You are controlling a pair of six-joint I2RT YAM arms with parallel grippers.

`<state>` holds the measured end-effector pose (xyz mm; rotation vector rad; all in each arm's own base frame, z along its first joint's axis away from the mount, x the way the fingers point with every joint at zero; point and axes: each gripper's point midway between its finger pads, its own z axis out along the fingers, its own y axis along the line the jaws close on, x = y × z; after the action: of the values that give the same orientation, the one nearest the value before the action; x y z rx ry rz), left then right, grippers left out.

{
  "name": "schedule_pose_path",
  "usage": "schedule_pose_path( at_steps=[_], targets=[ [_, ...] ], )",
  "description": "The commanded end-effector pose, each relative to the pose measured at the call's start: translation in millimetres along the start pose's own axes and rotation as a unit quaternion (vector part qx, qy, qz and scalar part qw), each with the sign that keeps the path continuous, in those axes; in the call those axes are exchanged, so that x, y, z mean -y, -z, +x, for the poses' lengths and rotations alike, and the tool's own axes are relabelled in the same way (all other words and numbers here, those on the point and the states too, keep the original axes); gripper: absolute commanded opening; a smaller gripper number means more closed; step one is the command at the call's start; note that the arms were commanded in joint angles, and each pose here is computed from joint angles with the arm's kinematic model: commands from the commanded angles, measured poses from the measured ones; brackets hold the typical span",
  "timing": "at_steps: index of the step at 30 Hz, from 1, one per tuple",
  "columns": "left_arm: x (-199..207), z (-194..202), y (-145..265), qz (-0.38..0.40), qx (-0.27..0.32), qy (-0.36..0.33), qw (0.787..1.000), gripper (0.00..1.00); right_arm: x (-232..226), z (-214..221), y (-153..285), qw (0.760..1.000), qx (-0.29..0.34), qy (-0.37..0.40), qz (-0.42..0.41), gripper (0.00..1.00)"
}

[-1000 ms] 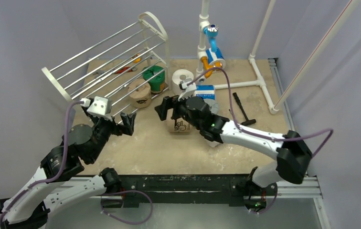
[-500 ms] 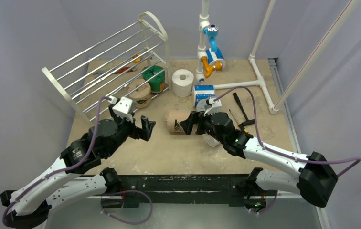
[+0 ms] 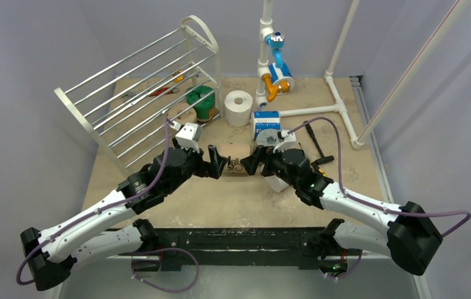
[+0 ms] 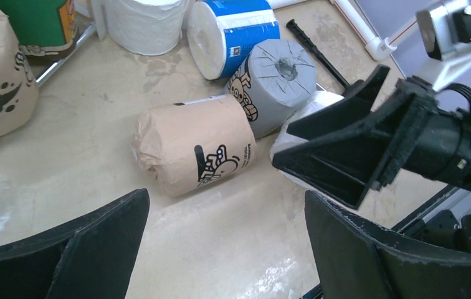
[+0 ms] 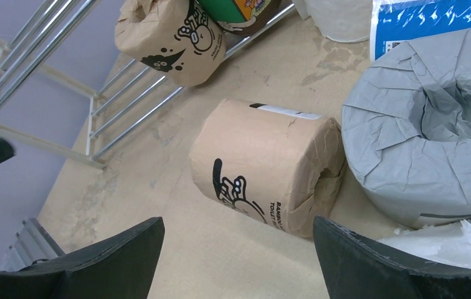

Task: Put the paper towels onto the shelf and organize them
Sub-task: Place the paper towel on the shelf.

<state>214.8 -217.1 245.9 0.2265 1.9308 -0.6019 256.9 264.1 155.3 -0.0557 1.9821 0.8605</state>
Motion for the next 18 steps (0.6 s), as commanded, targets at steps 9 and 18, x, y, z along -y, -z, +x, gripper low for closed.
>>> schedule_pose_path(
  at_steps=[9, 18],
  targets=[
    [-17.1, 7.2, -70.7, 0.059, 0.015, 0.242, 0.968, 0.88, -25.0, -13.8, 42.2, 0.997, 0.018, 0.014, -0.073, 0.9],
    [-26.3, 36.0, -112.4, 0.065, -0.029, 0.27, 0.96, 0.84, -23.2, -14.3, 64.4, 0.996, 0.022, 0.019, -0.079, 0.9]
  ],
)
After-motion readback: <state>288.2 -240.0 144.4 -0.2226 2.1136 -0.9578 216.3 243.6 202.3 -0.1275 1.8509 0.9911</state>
